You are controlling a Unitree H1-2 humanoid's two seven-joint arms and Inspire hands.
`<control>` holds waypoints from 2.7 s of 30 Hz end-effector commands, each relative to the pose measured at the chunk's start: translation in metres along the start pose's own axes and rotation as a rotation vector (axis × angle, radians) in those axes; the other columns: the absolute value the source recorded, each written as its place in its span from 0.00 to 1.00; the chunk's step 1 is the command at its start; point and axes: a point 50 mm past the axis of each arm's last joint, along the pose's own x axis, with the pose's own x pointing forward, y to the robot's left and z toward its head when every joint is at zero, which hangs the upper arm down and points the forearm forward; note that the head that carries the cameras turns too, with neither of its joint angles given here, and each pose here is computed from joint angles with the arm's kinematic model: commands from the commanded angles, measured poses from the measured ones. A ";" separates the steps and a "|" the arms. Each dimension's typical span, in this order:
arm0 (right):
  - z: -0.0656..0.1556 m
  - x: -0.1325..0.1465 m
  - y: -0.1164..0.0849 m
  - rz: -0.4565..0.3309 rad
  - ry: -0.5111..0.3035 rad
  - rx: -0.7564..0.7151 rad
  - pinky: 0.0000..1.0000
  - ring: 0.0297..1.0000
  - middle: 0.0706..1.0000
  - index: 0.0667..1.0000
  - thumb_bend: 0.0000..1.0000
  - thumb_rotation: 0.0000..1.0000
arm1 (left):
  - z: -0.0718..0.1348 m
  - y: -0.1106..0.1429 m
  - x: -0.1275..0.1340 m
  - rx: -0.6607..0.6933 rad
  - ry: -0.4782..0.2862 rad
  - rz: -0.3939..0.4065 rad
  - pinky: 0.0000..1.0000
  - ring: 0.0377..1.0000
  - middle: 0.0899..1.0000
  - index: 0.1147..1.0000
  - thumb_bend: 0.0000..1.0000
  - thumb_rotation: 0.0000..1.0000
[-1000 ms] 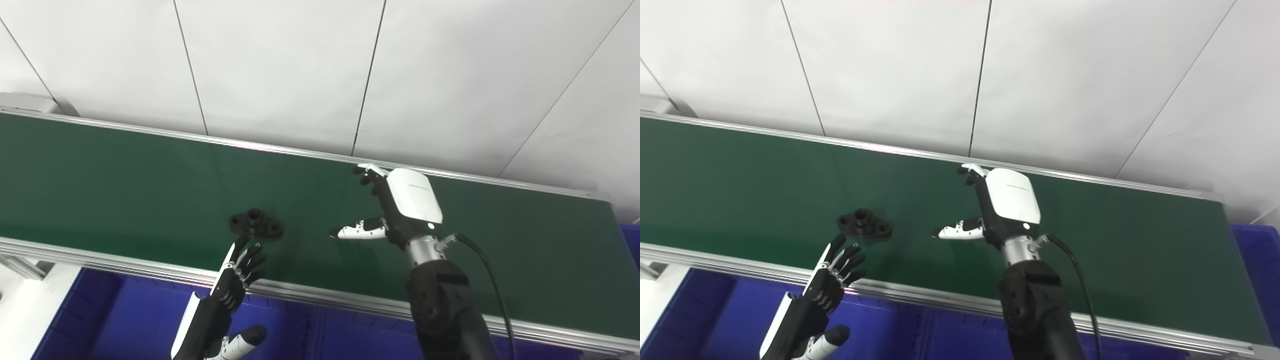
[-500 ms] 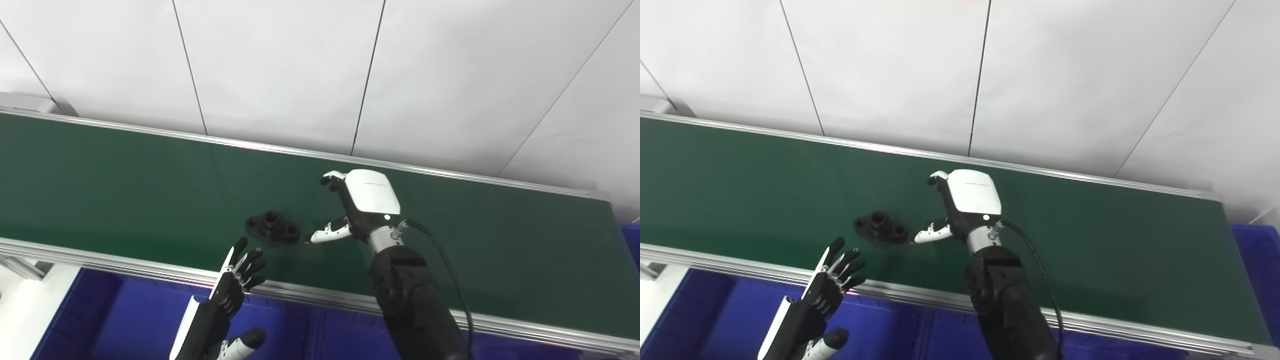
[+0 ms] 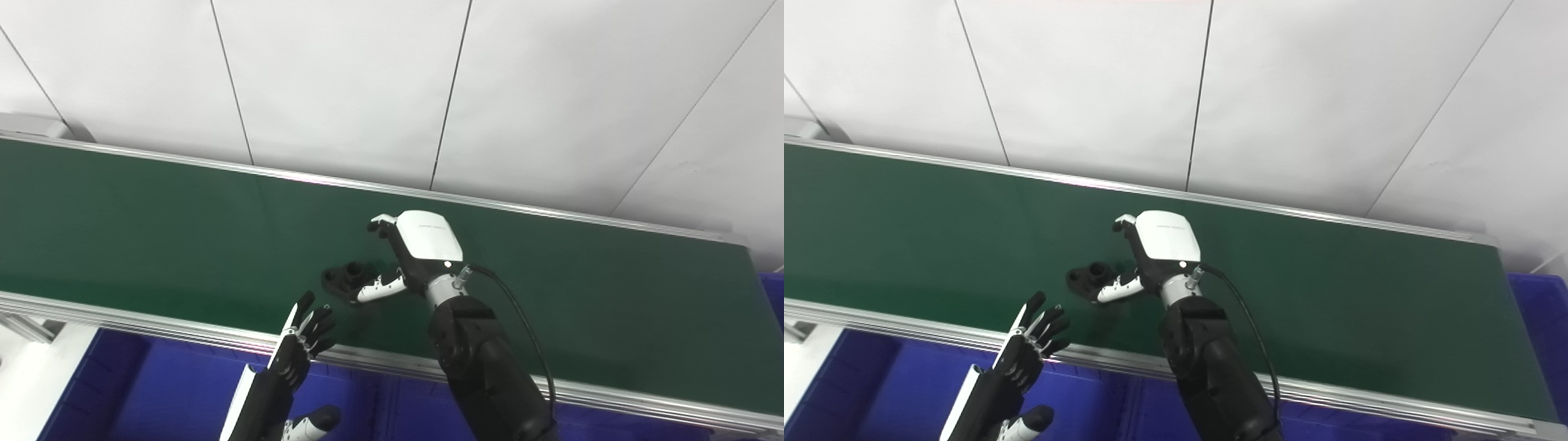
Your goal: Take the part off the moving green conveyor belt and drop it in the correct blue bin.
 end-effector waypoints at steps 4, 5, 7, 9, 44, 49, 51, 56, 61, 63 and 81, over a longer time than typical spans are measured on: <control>0.002 0.005 0.002 -0.006 0.019 -0.009 0.51 0.59 0.67 0.73 0.94 0.36 | 0.011 -0.003 -0.001 -0.005 -0.045 0.005 0.88 0.93 0.95 1.00 0.78 0.68; 0.001 0.005 0.005 0.003 0.024 -0.007 0.51 0.59 0.67 0.74 0.93 0.37 | 0.011 -0.004 -0.001 -0.009 -0.044 0.006 0.88 0.93 0.95 1.00 0.78 0.68; -0.002 0.004 0.011 0.015 0.033 0.002 0.48 0.57 0.66 0.73 0.92 0.38 | 0.012 -0.005 -0.002 -0.014 -0.041 0.008 0.89 0.93 0.95 1.00 0.78 0.68; -0.005 0.004 0.018 0.040 0.045 0.006 0.40 0.50 0.59 0.71 0.89 0.41 | 0.014 -0.005 -0.002 -0.014 -0.040 0.009 0.89 0.93 0.95 1.00 0.78 0.68; -0.029 -0.013 0.043 0.106 0.131 -0.147 0.16 0.21 0.43 0.45 0.53 0.00 | 0.020 -0.008 -0.005 -0.008 -0.031 0.023 0.89 0.93 0.96 1.00 0.74 0.69; -0.019 -0.022 0.020 0.013 0.069 -0.096 0.14 0.18 0.43 0.45 0.53 0.00 | 0.019 -0.007 -0.004 0.002 -0.030 0.026 0.88 0.93 0.95 1.00 0.71 0.70; -0.015 -0.026 0.008 0.003 0.055 -0.080 0.14 0.19 0.43 0.45 0.53 0.00 | 0.018 -0.006 -0.004 0.001 -0.029 0.027 0.88 0.93 0.95 1.00 0.71 0.69; -0.012 -0.039 -0.026 -0.003 0.039 -0.045 0.20 0.26 0.36 0.48 0.52 0.00 | 0.016 -0.004 -0.002 -0.001 -0.024 0.029 0.89 0.93 0.96 1.00 0.71 0.70; -0.015 -0.056 -0.053 -0.035 0.021 -0.044 0.23 0.30 0.37 0.50 0.52 0.00 | 0.014 0.000 -0.002 0.008 -0.021 0.025 0.90 0.93 0.96 1.00 0.71 0.72; -0.017 -0.063 -0.060 -0.056 0.013 -0.059 0.23 0.29 0.36 0.49 0.52 0.00 | 0.014 0.001 -0.002 0.011 -0.019 0.023 0.90 0.93 0.96 1.00 0.71 0.73; -0.023 -0.140 -0.053 0.035 0.042 -0.121 0.19 0.24 0.42 0.46 0.53 0.00 | 0.021 0.014 -0.003 -0.002 -0.012 0.011 0.92 0.95 0.98 1.00 0.69 0.73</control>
